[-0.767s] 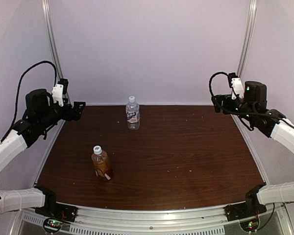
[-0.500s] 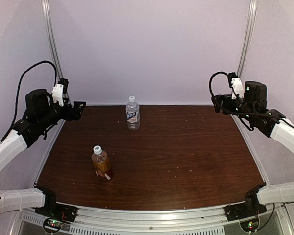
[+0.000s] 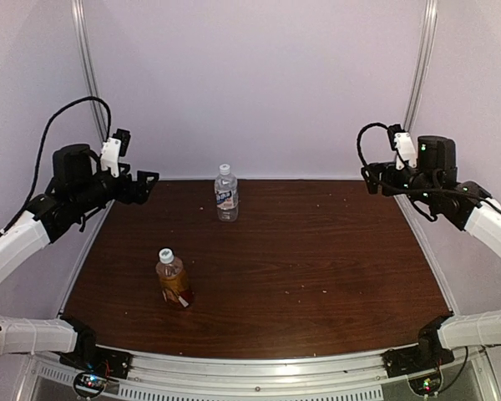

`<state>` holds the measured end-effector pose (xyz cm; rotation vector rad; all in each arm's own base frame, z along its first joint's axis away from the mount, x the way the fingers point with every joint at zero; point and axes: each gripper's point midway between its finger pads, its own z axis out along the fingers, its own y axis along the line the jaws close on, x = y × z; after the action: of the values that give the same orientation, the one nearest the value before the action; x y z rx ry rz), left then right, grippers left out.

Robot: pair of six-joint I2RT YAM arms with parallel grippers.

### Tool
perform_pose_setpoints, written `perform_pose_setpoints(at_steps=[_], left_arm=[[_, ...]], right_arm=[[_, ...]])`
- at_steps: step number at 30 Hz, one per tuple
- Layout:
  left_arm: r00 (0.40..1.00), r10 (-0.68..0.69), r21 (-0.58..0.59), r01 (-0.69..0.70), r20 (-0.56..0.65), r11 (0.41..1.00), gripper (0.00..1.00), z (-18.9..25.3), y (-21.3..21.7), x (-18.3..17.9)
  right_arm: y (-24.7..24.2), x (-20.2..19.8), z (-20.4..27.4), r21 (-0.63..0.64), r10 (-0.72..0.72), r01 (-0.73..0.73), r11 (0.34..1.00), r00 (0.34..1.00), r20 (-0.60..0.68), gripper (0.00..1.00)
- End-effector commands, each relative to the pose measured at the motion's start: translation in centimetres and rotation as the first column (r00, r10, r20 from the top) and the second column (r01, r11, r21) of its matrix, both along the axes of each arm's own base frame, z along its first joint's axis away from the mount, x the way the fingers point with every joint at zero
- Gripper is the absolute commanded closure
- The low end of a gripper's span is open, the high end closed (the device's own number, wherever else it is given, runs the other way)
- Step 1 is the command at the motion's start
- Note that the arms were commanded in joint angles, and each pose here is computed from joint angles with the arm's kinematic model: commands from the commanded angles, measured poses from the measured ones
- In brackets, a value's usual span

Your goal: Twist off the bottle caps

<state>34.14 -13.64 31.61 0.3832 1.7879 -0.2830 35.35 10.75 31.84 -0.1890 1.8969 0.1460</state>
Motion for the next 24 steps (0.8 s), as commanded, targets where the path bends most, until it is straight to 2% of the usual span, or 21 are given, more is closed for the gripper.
perform_pose_setpoints(at_steps=[1, 6, 10, 16, 24], left_arm=[[0.992, -0.120, 0.049, 0.121, -0.028, 0.991, 0.02, 0.0, -3.4, -0.8], [0.973, -0.209, 0.129, 0.221, -0.101, 0.967, 0.02, -1.2, -6.9, -3.5], [0.954, -0.212, 0.183, 0.252, -0.211, 0.950, 0.05, -3.6, -7.8, -6.2], [0.917, -0.151, 0.154, 0.220, -0.369, 0.963, 0.14, -6.5, -6.2, -9.1], [0.837, -0.212, 0.124, 0.313, -0.505, 0.942, 0.18, -9.6, -6.7, -11.6]], right_arm=[[0.5, -0.8, 0.3, 0.016, 0.028, -0.028, 0.999, 0.999, -0.020, 0.00], [1.3, -0.9, -1.0, 0.017, 0.072, -0.071, 0.997, 0.996, -0.062, 0.00], [1.8, -0.8, -1.3, 0.015, 0.091, -0.090, 0.996, 0.993, -0.072, 0.00], [2.4, -0.5, -1.9, 0.013, 0.109, -0.108, 0.994, 0.990, -0.090, 0.00], [3.4, -0.2, -3.5, 0.002, 0.135, -0.137, 0.991, 0.981, -0.141, 0.00]])
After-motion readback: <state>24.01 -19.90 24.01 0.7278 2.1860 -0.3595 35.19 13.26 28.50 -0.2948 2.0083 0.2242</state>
